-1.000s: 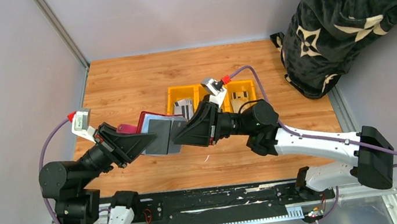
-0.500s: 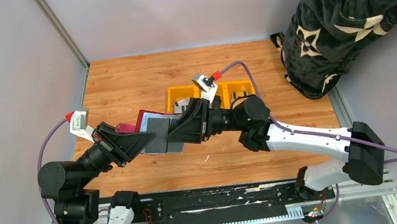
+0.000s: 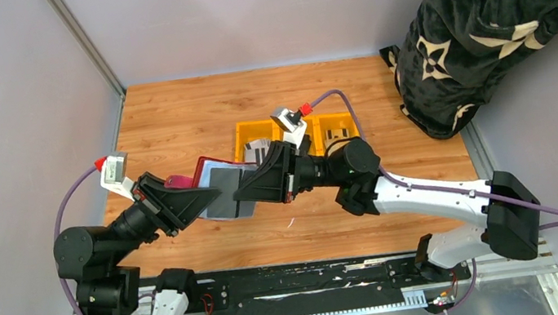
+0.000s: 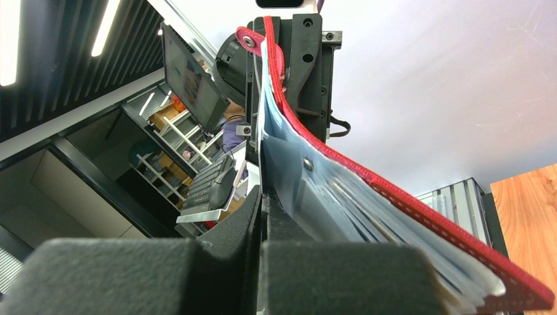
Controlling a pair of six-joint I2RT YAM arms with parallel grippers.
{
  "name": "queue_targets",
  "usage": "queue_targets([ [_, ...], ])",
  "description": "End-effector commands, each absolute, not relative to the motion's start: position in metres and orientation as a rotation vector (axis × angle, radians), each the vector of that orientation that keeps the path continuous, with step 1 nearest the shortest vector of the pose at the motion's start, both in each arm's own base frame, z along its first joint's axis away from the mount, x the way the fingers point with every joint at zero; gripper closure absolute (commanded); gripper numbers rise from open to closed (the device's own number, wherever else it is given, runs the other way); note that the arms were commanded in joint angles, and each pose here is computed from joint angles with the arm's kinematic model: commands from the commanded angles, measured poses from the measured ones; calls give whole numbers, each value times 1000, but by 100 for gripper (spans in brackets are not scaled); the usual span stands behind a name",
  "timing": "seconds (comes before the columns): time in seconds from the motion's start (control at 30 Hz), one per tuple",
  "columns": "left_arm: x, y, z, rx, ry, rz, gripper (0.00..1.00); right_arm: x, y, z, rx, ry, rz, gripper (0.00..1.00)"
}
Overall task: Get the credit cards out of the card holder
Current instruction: Remove the credit card from the card holder.
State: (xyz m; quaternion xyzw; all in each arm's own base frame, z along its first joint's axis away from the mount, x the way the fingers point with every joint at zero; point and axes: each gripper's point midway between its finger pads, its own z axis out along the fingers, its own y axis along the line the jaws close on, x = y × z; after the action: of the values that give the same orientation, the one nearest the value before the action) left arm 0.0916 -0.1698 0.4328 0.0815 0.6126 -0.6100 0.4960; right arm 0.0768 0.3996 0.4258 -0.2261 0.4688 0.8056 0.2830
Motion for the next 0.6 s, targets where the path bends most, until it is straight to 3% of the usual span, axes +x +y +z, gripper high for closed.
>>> queue_targets([
  [0.0, 86, -169, 447, 218, 1444, -1471, 94, 64, 378, 447, -621, 1118, 2180, 100],
  [0.57, 92, -167, 448, 217, 1432, -1435, 100, 63, 374, 443, -613, 1119, 2186, 100],
])
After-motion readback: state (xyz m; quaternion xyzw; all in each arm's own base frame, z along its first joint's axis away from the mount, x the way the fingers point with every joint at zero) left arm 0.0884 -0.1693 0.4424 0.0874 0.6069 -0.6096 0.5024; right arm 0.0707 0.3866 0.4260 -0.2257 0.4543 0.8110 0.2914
